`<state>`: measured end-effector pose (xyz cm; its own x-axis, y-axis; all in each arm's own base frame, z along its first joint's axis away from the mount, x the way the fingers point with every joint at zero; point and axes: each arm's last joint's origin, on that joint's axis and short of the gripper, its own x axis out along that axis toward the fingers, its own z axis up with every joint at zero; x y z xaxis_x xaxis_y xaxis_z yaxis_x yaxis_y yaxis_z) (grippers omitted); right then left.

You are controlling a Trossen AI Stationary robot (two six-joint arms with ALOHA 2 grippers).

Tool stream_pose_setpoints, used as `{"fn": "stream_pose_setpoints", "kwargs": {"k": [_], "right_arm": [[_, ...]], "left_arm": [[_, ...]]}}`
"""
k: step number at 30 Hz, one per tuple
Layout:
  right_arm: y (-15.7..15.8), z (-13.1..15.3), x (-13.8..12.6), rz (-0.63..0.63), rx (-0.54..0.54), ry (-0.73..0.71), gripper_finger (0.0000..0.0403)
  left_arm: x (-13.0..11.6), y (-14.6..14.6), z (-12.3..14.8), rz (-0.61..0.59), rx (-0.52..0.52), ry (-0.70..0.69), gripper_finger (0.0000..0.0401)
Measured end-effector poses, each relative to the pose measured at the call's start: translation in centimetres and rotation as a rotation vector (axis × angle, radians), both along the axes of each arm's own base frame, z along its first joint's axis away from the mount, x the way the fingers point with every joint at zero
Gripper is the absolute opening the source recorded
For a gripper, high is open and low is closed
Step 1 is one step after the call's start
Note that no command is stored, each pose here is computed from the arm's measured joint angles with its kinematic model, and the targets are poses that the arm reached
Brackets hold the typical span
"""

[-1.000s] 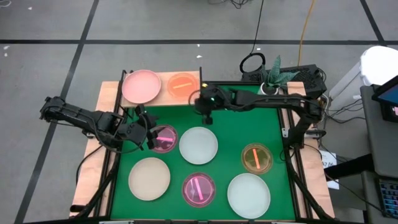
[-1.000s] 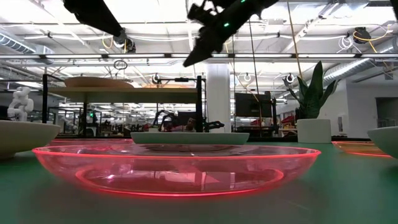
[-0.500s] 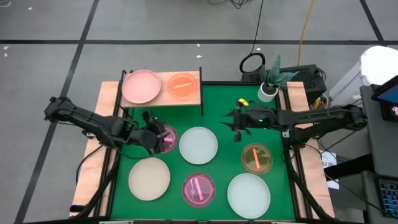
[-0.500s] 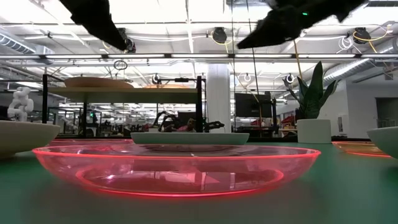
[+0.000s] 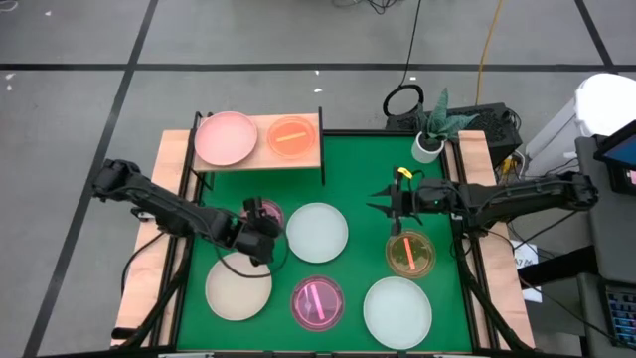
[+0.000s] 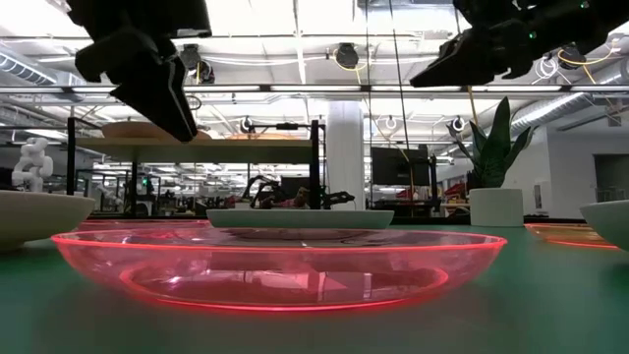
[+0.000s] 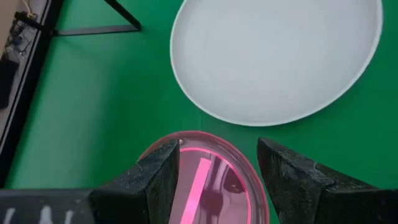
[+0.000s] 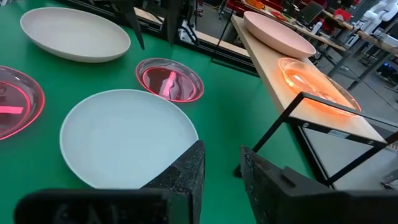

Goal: Place and stack plates onto a shelf
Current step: Stack the top pink plate on top of the orange plate on the shelf

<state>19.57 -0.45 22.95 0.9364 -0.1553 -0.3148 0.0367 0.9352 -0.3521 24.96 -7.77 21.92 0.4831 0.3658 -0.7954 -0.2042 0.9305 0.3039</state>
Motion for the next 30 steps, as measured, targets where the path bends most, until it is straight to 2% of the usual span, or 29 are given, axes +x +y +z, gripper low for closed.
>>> {"fn": "stream_pose_setpoints", "kwargs": {"k": [5,11,18,23,30], "right_arm": [[0.2,0.0,0.0,0.002,0.024,-0.005,0.0082],[0.3,0.0,0.0,0.007,0.026,-0.003,0.0082],[0.3,0.1,0.1,0.008,0.022,-0.013,0.0082],[0.3,0.0,0.1,0.009,0.02,-0.005,0.0082],[0.3,0.0,0.1,0.004,0.035,-0.009,0.0082]], "left_arm": [[0.0,0.0,0.0,0.007,-0.006,-0.004,0.022],[-0.3,-0.9,-0.1,0.013,-0.107,-0.004,0.022],[-0.7,-2.0,-0.1,0.048,-0.151,-0.036,0.022],[-1.3,-2.1,-1.7,0.066,-0.143,0.001,0.022],[-1.9,-1.7,-4.3,0.112,-0.191,-0.047,0.0211]]}}
